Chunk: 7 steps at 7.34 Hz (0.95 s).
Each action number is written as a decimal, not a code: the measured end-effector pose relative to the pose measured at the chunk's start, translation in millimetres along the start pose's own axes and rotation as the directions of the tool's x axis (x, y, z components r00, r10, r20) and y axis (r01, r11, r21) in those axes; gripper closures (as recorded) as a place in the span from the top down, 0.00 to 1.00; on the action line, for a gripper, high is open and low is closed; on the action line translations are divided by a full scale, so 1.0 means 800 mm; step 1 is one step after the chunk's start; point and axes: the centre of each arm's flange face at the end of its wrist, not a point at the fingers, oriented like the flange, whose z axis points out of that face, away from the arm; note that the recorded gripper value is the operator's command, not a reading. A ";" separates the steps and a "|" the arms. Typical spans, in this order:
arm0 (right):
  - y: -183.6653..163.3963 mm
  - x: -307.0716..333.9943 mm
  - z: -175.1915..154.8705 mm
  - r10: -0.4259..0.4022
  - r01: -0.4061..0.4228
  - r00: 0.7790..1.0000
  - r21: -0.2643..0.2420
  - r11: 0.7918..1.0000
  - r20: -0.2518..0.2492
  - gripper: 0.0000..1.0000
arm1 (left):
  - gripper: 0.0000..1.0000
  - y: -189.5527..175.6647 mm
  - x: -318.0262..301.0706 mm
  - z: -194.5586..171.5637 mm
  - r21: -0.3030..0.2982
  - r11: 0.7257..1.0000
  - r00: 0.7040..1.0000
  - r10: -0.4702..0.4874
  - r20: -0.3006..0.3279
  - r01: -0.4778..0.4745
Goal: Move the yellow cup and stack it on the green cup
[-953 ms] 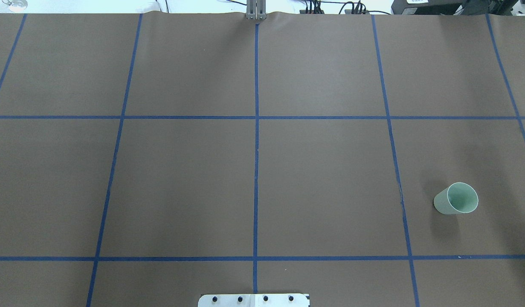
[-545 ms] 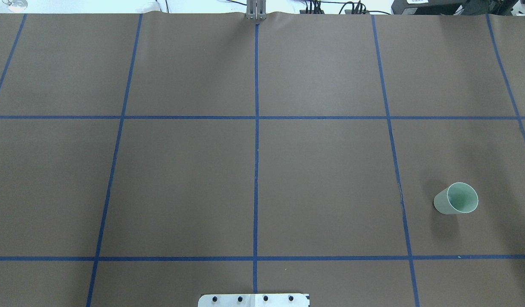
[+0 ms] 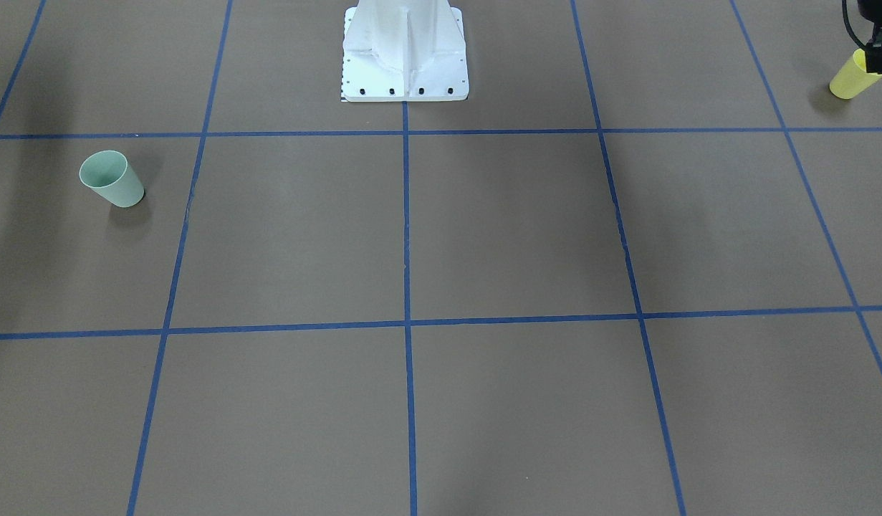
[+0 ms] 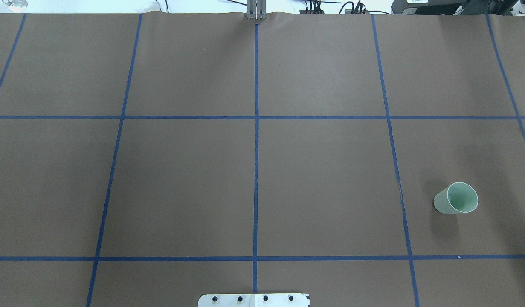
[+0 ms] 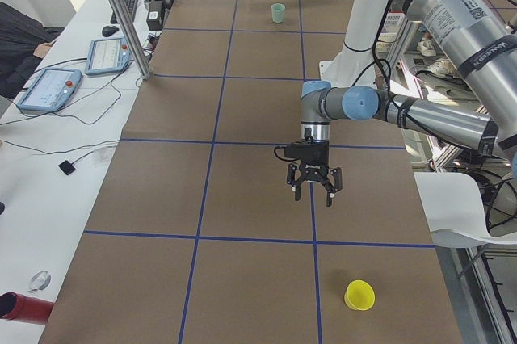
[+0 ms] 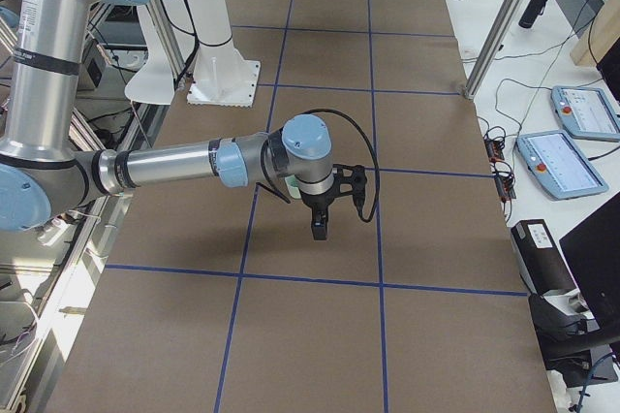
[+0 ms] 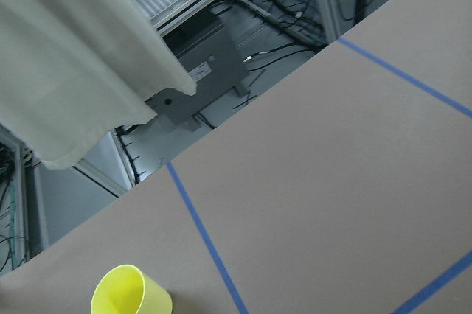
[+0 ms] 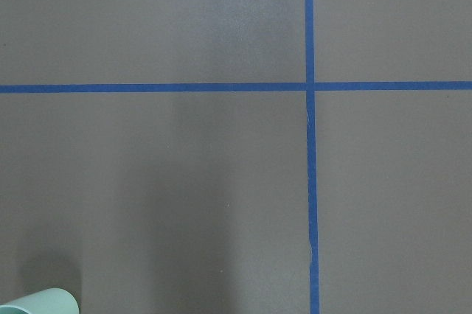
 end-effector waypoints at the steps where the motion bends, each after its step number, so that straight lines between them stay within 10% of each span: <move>1: 0.001 0.001 0.000 0.002 -0.002 1.000 -0.001 1.000 0.000 1.00 | 1.00 0.029 -0.001 0.030 0.048 0.997 0.996 -0.063 0.065 0.060; 7: 0.005 0.007 0.006 0.011 -0.011 1.000 -0.011 1.000 -0.004 1.00 | 1.00 0.190 0.013 0.220 0.338 0.902 0.923 -0.343 0.175 0.271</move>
